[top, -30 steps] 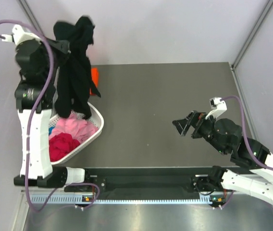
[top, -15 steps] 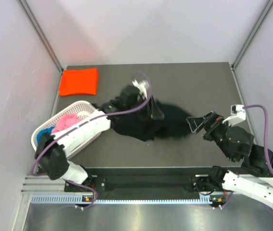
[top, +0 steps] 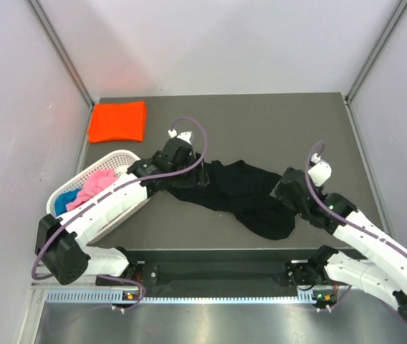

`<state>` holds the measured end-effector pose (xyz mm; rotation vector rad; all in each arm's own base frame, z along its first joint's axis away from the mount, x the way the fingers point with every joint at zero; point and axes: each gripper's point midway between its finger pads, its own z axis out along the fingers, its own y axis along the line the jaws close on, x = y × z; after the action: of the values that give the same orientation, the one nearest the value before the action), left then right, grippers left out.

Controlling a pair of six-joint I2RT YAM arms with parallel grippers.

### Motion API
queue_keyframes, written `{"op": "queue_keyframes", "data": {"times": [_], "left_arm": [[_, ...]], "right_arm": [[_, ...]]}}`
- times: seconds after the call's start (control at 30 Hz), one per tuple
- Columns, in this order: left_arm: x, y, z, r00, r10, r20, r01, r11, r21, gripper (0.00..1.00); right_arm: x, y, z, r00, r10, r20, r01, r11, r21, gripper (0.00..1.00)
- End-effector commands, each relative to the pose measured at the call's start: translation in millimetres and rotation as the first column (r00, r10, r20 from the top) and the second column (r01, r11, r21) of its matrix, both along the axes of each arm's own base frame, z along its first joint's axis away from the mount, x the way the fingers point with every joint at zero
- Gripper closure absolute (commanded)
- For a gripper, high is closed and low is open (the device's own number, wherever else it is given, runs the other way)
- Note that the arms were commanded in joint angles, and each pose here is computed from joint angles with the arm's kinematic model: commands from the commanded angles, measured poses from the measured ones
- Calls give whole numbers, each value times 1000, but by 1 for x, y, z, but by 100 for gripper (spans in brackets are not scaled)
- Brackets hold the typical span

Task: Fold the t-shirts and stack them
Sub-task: Flatten the tshirt out

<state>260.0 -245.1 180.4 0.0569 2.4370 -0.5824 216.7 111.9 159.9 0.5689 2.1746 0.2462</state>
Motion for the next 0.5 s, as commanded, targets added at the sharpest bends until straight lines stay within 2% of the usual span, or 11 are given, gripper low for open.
{"op": "queue_keyframes", "data": {"times": [0.0, 0.03, 0.13, 0.27, 0.47], "left_arm": [[-3, 28, -39, 997, 42, -68, -34, 993, 113, 34], [3, 30, -40, 996, 57, -71, -50, 995, 88, 34], [5, 24, -46, 992, 28, -125, -28, 1000, -1, 34], [16, -13, -31, 994, -110, -25, 104, 978, -180, 34], [38, -41, -51, 982, -164, -91, 144, 971, -191, 34]], "right_arm": [[18, 1, -21, 998, 61, -32, -57, 993, 106, 31], [27, -13, -26, 999, 10, -42, -5, 993, 121, 32], [37, -25, -46, 995, -7, -100, 18, 993, 114, 33], [41, -34, -68, 986, -17, -165, 31, 996, 80, 33], [35, -50, -93, 980, -65, -187, 83, 992, 91, 32]]}}
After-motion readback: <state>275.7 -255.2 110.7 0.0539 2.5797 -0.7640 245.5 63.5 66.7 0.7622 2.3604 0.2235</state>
